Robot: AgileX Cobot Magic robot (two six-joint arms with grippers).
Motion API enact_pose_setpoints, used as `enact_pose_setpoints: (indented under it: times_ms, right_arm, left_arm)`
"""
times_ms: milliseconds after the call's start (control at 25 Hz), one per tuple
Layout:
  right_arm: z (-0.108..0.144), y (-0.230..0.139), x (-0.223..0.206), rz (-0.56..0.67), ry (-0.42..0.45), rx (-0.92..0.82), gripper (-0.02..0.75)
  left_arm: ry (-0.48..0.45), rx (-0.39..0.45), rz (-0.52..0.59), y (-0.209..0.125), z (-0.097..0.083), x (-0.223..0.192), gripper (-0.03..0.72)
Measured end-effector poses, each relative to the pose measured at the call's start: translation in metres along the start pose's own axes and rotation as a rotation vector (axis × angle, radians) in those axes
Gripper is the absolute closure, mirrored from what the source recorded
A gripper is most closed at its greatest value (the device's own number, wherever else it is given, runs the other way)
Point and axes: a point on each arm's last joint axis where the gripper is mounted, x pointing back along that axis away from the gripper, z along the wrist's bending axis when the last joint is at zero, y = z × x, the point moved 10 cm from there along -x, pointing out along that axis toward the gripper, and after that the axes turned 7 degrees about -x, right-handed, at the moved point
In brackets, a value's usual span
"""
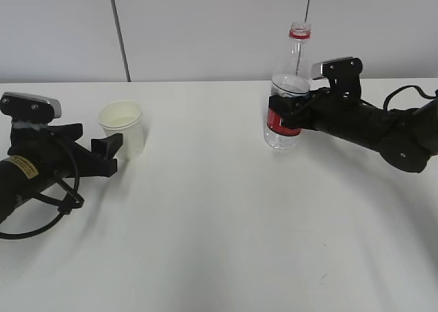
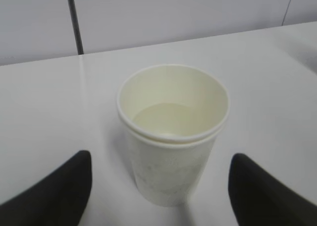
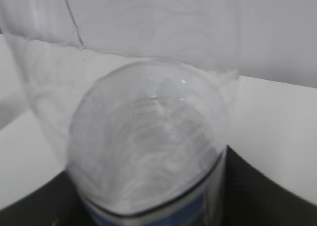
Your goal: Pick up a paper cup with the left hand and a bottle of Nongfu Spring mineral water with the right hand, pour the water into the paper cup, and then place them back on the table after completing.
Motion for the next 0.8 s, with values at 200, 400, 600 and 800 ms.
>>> enact_pose_setpoints:
  times_ms: [200, 400, 600, 800]
  right_arm:
    - [-0.0003, 0.0008, -0.0002, -0.002, -0.001, 0.000, 0.321]
    - [-0.0002, 0.0008, -0.0002, -0.002, -0.001, 0.000, 0.270]
    - [0.0023, -0.0009, -0.0002, 0.006, 0.013, 0.014, 0.183]
    - [0.0058, -0.0032, 0.0001, 0.021, 0.030, 0.038, 0.170]
  left_arm:
    - [0.000, 0.000, 0.000, 0.0000, 0.0000, 0.0000, 0.166]
    - [0.000, 0.000, 0.000, 0.0000, 0.0000, 0.0000, 0.166]
    - [0.000, 0.000, 0.000, 0.0000, 0.0000, 0.0000, 0.166]
    - [0.000, 0.000, 0.000, 0.0000, 0.0000, 0.0000, 0.166]
